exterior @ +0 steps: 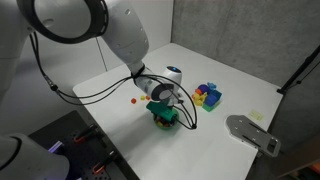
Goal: Remove one purple block from the green bowl and put it on the table.
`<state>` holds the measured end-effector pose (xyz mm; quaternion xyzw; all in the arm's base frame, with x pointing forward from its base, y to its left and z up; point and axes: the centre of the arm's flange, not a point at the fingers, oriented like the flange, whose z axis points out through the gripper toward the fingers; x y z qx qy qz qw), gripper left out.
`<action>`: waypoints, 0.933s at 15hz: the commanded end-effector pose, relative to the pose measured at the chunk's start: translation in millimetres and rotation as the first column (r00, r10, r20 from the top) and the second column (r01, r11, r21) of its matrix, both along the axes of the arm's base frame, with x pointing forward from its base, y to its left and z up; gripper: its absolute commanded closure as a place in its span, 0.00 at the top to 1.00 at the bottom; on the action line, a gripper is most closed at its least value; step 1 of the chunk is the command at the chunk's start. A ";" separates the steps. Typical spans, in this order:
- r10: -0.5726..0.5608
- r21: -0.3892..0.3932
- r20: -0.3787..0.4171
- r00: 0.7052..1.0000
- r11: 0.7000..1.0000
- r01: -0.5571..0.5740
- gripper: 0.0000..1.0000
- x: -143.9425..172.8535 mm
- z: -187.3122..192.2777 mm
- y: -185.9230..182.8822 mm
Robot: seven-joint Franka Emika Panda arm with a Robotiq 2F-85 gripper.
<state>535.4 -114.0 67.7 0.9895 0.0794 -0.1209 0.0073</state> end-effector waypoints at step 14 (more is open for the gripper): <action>0.089 -0.094 -0.005 0.996 0.992 -0.089 0.11 24.5 10.0 19.9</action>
